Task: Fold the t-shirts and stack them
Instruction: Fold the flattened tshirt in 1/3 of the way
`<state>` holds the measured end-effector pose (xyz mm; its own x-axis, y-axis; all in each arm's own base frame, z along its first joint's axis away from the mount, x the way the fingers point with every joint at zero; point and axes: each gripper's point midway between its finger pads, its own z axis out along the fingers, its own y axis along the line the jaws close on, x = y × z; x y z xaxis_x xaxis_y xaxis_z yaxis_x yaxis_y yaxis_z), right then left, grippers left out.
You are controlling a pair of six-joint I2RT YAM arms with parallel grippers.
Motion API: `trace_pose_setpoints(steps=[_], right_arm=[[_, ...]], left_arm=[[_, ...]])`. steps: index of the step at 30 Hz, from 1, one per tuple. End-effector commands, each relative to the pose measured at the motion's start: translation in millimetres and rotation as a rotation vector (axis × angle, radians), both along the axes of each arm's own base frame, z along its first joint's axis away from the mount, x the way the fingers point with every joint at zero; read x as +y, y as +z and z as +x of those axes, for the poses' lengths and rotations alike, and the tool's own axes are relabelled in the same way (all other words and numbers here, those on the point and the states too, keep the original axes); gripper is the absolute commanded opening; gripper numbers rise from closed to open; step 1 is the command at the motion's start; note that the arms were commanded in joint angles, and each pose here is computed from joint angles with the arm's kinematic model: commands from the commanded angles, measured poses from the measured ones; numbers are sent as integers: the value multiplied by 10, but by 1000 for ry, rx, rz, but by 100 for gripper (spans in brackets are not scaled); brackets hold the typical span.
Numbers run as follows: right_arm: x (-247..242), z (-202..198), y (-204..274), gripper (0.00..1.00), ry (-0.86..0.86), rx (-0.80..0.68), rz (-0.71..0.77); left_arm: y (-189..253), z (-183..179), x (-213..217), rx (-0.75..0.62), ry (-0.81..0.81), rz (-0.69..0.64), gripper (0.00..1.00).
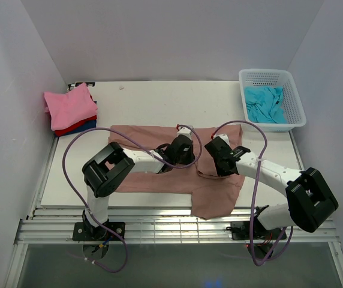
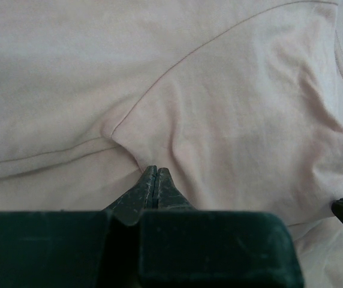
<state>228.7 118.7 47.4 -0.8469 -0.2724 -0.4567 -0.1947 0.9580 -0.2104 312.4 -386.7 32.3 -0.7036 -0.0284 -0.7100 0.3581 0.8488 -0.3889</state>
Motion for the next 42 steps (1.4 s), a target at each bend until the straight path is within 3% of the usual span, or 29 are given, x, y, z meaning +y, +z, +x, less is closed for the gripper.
trace_pose_setpoints(steps=[1,7,13,19,23,31,42], right_arm=[[-34,-21,-8,8,-24,-6,1],[37,345,522,8,-44,-172,12],[50,880,910,8,-59,-284,50],[-131,1380,530,8,-86,-218,100],[-191,1642,249,8,-95,-160,139],[-173,1908,-328,8,-111,-46,151],[-273,1975,-538,8,-146,-16,107]], left_arm=[[390,30,-3,-69,12,-55,0],[743,209,77,-174,38,-32,0],[1099,617,697,-231,199,-6,0],[1080,1053,1787,-223,403,50,1],[853,1185,2158,-174,462,95,0],[371,1217,2462,-71,502,157,0],[-3,1176,2620,30,516,188,0]])
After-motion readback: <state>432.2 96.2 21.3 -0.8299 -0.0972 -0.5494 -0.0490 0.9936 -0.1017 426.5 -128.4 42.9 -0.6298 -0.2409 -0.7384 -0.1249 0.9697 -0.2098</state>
